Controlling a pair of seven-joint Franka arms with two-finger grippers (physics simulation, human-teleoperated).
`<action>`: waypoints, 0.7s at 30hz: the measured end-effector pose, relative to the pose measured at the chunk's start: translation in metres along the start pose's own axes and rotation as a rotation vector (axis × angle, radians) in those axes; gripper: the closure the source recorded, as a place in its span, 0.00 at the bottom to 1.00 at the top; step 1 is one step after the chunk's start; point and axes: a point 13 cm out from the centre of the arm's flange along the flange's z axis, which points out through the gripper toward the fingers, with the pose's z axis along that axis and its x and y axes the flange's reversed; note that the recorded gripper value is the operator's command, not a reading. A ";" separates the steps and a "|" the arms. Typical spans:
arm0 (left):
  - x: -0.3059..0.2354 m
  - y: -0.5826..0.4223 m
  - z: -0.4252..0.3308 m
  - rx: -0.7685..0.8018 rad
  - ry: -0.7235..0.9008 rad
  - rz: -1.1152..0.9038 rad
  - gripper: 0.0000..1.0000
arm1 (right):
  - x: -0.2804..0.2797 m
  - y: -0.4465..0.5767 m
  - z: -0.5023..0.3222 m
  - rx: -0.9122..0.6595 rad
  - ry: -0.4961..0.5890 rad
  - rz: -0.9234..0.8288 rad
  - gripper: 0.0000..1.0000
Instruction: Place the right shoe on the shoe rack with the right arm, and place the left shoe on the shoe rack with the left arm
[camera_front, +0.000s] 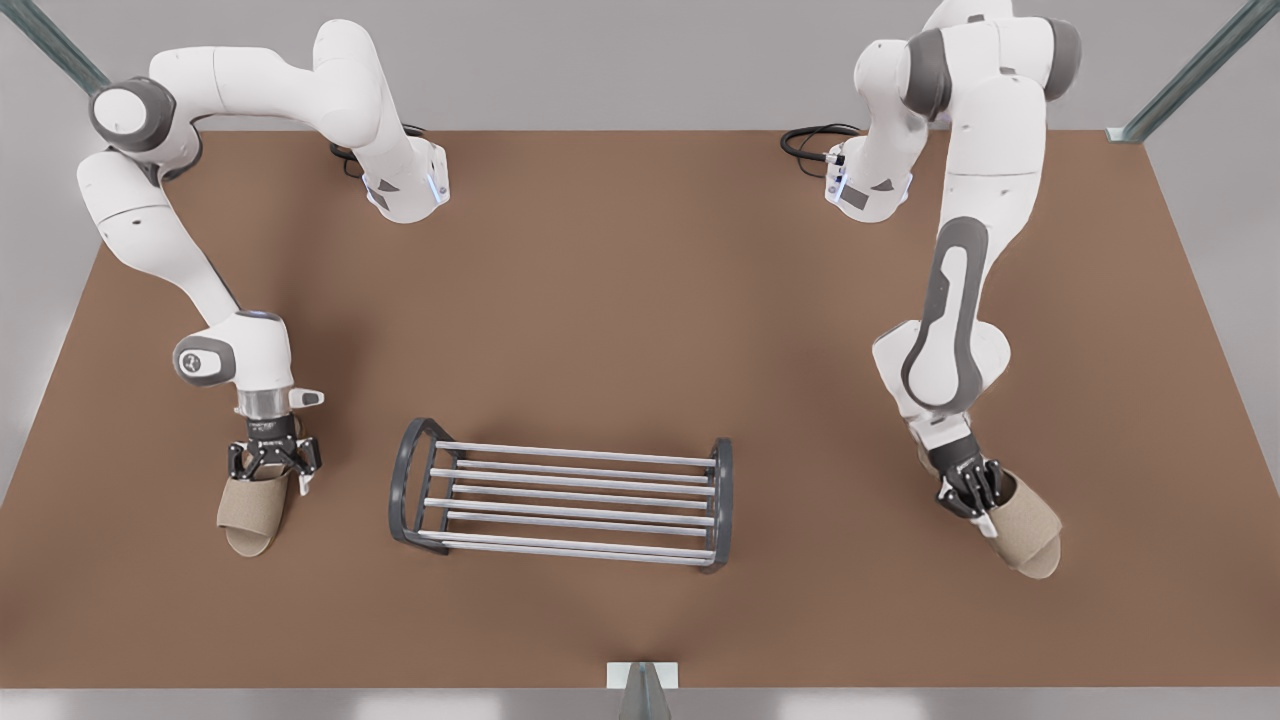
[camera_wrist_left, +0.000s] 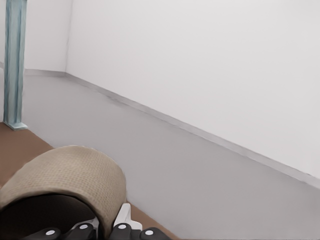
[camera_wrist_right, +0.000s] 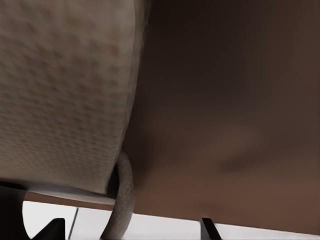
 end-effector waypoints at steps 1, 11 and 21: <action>-0.012 -0.040 -0.025 0.069 0.026 -0.026 0.79 | 0.001 0.001 0.001 0.001 0.001 0.005 0.14; 0.008 -0.396 -0.421 0.816 0.355 -0.096 0.79 | 0.008 -0.002 0.001 0.018 0.010 0.047 0.54; 0.154 -0.402 -0.357 0.747 0.415 0.058 0.79 | 0.047 -0.005 -0.009 0.035 0.063 0.074 0.79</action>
